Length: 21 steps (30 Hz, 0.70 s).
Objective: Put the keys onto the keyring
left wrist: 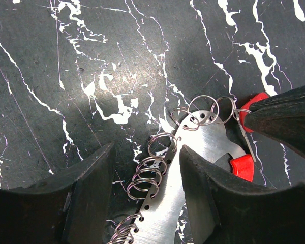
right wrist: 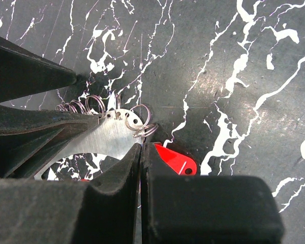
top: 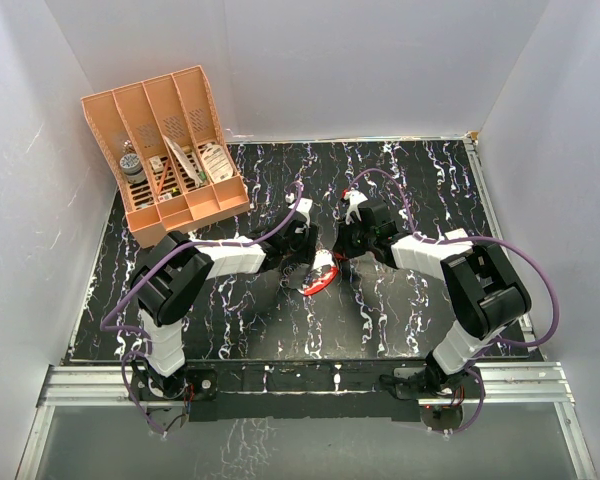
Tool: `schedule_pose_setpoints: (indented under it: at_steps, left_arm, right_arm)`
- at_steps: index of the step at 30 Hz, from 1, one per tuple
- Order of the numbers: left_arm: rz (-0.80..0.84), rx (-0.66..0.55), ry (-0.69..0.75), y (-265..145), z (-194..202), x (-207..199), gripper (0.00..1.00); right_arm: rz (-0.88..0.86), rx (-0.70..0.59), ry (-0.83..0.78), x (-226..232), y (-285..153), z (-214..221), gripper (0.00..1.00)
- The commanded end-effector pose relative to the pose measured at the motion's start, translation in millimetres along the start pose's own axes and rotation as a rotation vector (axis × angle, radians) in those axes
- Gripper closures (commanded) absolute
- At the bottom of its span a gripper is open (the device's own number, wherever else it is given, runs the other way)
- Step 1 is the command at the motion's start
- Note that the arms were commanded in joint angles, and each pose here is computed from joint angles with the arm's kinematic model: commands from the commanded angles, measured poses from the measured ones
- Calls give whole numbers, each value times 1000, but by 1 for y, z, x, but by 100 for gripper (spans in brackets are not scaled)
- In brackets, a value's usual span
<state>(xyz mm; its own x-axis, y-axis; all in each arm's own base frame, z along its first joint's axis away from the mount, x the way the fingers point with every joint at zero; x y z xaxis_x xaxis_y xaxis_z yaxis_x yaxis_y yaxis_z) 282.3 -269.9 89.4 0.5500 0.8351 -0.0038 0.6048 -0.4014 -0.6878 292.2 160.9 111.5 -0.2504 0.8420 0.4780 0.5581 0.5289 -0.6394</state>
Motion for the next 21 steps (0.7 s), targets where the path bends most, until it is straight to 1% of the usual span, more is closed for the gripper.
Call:
schedule_pose_setpoints:
  at_steps: [1, 21]
  left_arm:
    - [-52, 233, 29, 3, 52, 9, 48]
    - [-54, 239, 32, 4, 54, 9, 48]
  right_arm:
    - [-17, -93, -14, 7, 3, -23, 100]
    - [-9, -101, -42, 4, 3, -26, 100]
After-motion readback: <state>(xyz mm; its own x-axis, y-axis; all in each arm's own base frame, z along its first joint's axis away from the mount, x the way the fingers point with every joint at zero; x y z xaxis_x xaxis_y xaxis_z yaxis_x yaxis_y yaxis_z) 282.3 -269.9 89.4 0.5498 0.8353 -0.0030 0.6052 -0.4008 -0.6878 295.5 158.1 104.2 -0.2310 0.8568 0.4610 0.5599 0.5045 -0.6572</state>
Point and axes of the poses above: each gripper's point midway between its finger pads, its own y axis out along the fingers, its own x axis along the line the jaws close on, z = x × y, the point moved 10 cm from there along -y, back along the fingers, and after that the axes turned 15 degrees about y, right-handed, at the moved point
